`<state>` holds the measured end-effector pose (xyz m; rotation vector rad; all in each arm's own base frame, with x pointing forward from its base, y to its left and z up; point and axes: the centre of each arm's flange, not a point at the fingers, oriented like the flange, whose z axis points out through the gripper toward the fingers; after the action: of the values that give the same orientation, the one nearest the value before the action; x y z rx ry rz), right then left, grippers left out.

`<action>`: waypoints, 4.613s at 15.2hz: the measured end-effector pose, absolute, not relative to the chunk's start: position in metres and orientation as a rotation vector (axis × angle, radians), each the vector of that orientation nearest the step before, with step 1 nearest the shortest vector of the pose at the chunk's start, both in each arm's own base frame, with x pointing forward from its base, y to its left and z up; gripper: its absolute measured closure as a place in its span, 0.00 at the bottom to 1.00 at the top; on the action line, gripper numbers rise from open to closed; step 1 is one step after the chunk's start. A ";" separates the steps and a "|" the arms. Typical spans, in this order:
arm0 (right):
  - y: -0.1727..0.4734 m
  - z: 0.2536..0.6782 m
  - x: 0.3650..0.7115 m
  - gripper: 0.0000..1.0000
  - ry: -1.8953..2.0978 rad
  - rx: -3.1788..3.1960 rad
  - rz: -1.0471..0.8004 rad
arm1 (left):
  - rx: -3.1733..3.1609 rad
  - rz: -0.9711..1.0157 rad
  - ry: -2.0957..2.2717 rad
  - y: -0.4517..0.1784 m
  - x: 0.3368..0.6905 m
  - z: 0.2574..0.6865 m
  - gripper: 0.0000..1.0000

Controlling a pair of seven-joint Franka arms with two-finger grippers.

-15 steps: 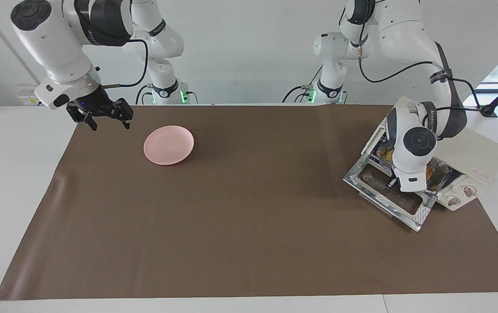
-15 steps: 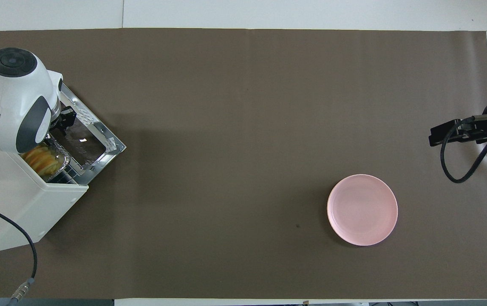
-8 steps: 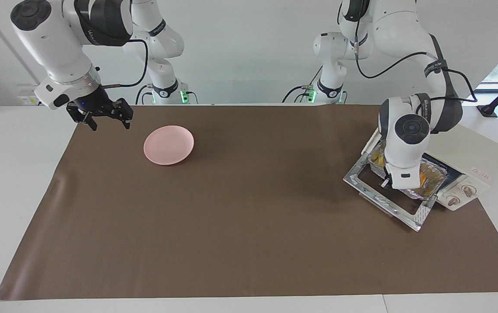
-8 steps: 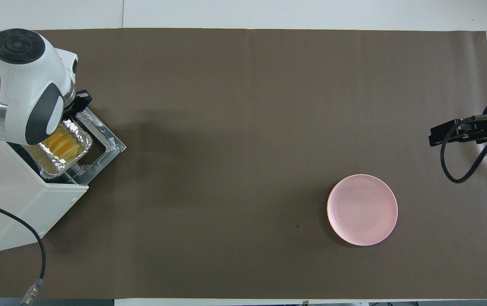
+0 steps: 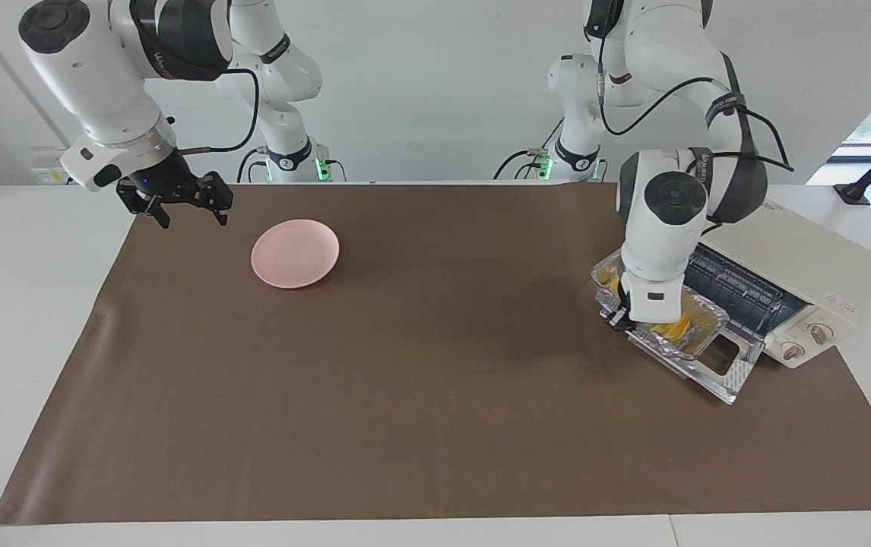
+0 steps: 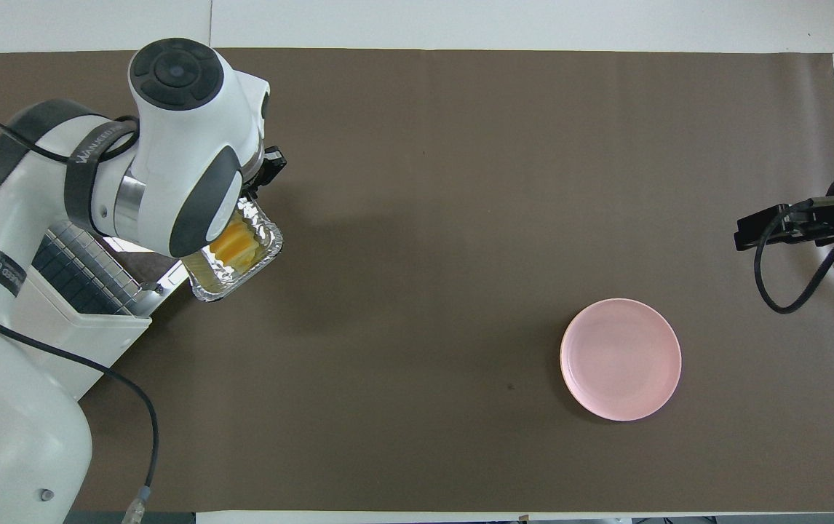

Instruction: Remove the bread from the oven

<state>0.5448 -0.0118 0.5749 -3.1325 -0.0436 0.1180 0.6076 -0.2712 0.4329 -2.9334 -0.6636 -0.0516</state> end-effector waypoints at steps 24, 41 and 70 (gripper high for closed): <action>-0.012 0.575 0.545 0.00 -0.044 -3.133 0.118 | -3.084 -0.348 0.455 -0.557 0.436 0.402 0.98; -0.012 0.575 0.545 0.00 -0.044 -3.133 0.118 | -3.036 -0.338 0.159 -0.593 0.421 0.330 0.90; 0.229 0.400 0.557 0.00 -0.064 -3.139 0.019 | -3.067 0.051 0.243 -0.082 0.555 0.618 0.00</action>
<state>0.5574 0.2293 0.4002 -3.1387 -0.0644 0.0188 0.5547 -0.0823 0.6182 -3.0674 0.2433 0.0510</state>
